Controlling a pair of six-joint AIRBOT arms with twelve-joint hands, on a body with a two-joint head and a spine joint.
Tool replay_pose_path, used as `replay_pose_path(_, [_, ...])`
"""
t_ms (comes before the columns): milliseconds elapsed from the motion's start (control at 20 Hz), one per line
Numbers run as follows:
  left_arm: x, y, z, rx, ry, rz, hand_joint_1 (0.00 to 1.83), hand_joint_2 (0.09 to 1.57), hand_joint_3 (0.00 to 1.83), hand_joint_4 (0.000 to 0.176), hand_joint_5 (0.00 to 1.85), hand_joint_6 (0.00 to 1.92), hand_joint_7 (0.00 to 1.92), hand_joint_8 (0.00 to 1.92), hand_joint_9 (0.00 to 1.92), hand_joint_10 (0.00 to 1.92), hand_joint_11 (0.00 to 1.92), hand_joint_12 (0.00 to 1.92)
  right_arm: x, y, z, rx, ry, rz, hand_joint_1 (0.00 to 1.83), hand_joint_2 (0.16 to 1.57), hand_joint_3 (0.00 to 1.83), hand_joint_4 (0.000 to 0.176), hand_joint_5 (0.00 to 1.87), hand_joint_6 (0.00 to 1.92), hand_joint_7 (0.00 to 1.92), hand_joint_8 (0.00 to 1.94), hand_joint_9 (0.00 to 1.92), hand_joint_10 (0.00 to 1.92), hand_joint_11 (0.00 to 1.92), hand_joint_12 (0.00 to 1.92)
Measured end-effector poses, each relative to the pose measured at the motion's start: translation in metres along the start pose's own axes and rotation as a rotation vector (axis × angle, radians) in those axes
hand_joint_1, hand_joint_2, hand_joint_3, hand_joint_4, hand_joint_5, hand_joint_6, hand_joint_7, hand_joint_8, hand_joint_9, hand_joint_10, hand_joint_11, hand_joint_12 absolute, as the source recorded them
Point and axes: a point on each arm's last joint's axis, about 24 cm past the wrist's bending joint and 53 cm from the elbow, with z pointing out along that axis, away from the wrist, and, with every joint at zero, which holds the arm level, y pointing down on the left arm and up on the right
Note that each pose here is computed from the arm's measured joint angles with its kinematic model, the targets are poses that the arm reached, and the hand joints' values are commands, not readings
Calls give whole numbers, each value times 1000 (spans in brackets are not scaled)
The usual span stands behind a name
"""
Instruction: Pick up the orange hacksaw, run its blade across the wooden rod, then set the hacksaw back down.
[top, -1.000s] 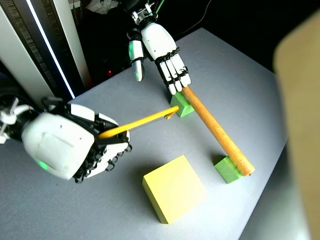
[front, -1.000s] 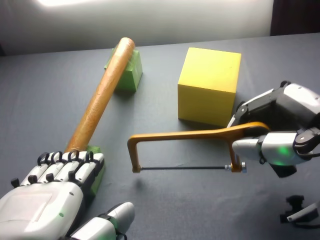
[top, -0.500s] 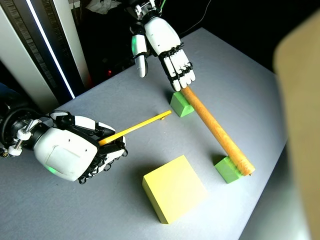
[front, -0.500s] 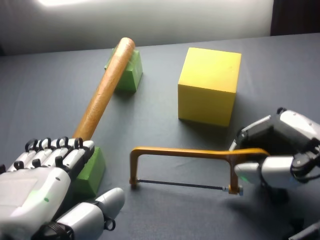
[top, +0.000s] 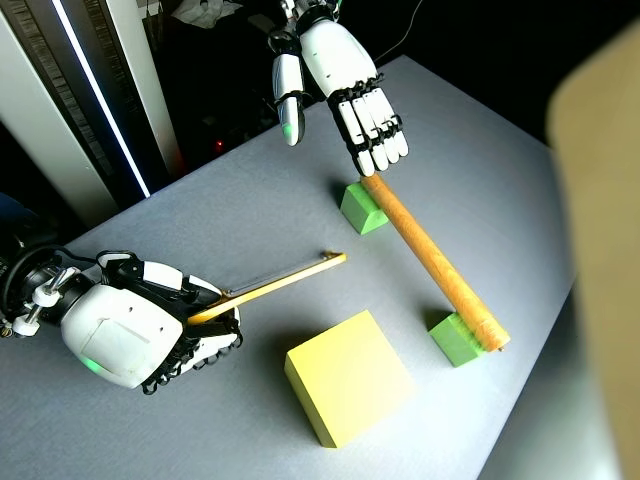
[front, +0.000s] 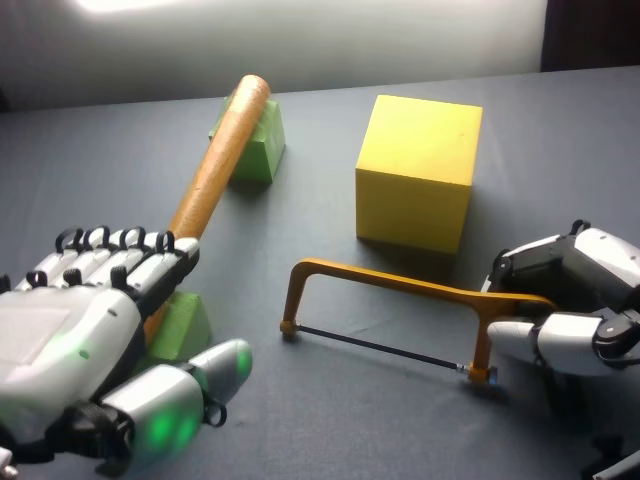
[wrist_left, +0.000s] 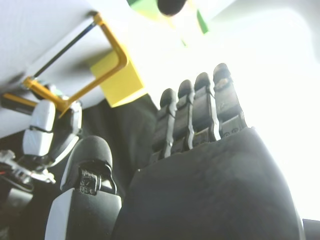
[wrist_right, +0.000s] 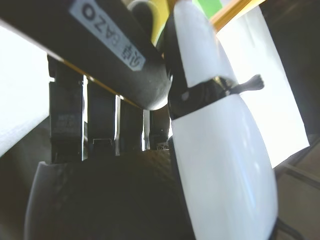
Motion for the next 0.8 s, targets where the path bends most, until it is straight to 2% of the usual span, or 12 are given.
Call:
replay_pose_path(50, [-1, -3, 1, 7, 2, -1, 0, 1344, 3, 0, 160, 18, 116, 16, 71, 17, 32, 16, 0, 0, 0, -1, 1, -1, 945, 1114, 1, 0, 489, 0, 601, 1, 606, 0, 304, 697])
replay_pose_path(200, [-6, -15, 3, 42, 17, 17, 0, 1337, 0, 0, 112, 0, 77, 0, 45, 3, 12, 10, -3, -6, -1, 14, -5, -12, 930, 1107, 0, 0, 393, 0, 504, 0, 504, 0, 223, 666])
replay_pose_path(400, [-8, -31, 6, 85, 41, 37, 0, 1335, 0, 0, 121, 3, 93, 7, 45, 2, 0, 0, -1, -7, -2, 16, 2, -15, 927, 1084, 0, 0, 389, 4, 469, 1, 472, 0, 218, 673])
replay_pose_path(500, [-9, -38, 8, 105, 50, 52, 0, 1331, 0, 0, 111, 0, 74, 1, 27, 0, 0, 0, 3, -5, -5, 15, 11, -15, 985, 1074, 0, 0, 417, 12, 496, 11, 494, 8, 221, 682])
replay_pose_path(600, [-12, -48, 12, 134, 57, 64, 0, 1335, 0, 0, 119, 4, 79, 4, 27, 2, 0, 0, 0, 2, -11, 3, 12, -26, 1006, 1071, 0, 0, 425, 3, 510, 3, 507, 5, 211, 717])
replay_pose_path(700, [-13, -52, 14, 147, 61, 64, 0, 1344, 3, 0, 162, 19, 118, 17, 64, 15, 32, 15, -11, 15, -18, -41, 0, -80, 935, 1095, 9, 0, 435, 6, 521, 8, 518, 7, 226, 729])
replay_pose_path(750, [-13, -51, 15, 143, 65, 66, 0, 1346, 1, 0, 175, 6, 137, 4, 89, 8, 48, 39, -18, 21, -23, -54, -12, -90, 896, 1105, 3, 0, 482, 7, 559, 7, 548, 8, 245, 723])
replay_pose_path(800, [-13, -49, 16, 135, 65, 69, 0, 1345, 0, 0, 220, 3, 236, 10, 192, 12, 9, 317, -26, 29, -27, -73, -23, -116, 857, 1108, 1, 0, 520, 5, 597, 5, 579, 7, 260, 709])
